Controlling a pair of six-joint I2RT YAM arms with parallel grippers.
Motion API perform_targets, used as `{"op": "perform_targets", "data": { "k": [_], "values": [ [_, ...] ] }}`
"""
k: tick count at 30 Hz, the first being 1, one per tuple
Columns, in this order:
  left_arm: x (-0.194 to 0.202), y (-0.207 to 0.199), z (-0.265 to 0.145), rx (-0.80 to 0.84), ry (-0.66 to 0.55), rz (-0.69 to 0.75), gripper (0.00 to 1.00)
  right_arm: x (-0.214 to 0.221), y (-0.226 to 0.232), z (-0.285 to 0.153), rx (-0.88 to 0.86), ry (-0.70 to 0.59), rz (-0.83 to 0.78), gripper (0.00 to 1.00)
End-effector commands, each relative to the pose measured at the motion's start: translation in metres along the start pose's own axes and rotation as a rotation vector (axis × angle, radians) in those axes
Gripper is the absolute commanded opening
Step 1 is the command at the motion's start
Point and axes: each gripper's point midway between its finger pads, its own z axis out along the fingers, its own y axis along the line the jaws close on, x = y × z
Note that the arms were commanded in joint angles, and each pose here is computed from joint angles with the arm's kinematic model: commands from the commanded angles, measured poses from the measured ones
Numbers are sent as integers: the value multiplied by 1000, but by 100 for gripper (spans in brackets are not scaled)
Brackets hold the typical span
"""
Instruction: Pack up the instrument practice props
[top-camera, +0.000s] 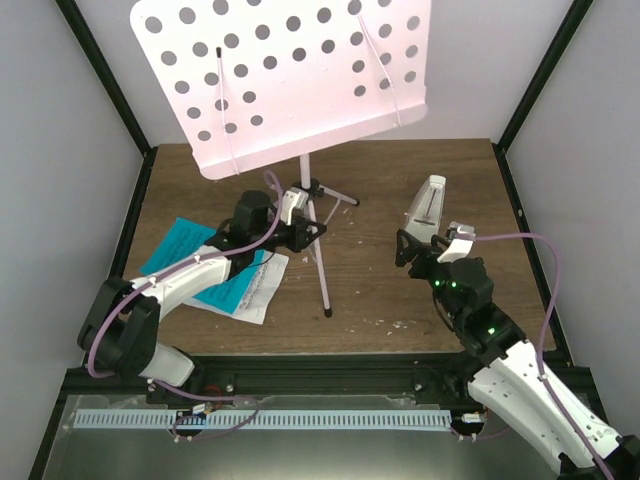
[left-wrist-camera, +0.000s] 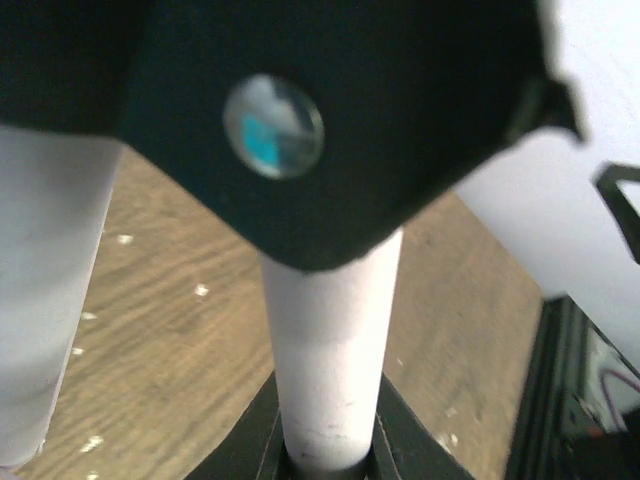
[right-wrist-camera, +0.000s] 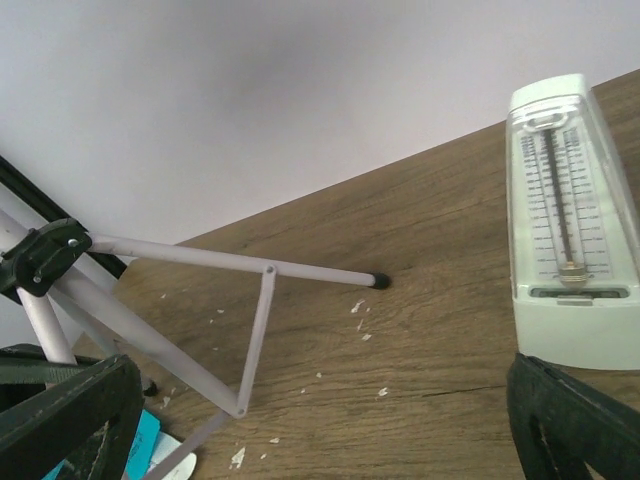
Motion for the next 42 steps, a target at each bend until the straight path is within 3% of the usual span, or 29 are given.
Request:
{"op": "perform_targets", "data": {
  "k": [1,8,12,13,19,23,42],
  "values": [
    [13,-53,-6,300,81,130,0,3,8,6,-44,13,45,100],
    [33,-71,-3,481,191,92,0,14,34,18,-159,91,176,100],
    [35,-62,0,420,203,101,0,17,63,26,-292,145,262,100],
    [34,-60,-1,396,196,108,3,18,72,28,-334,164,283,100],
    [25,-42,-6,225,152,117,45,9,125,36,-578,221,338,94],
    [19,-38,-16,159,101,99,58,2,141,49,-630,219,347,81],
    [30,-28,-21,128,49,-44,45,13,150,97,-667,288,409,44]
  ]
}}
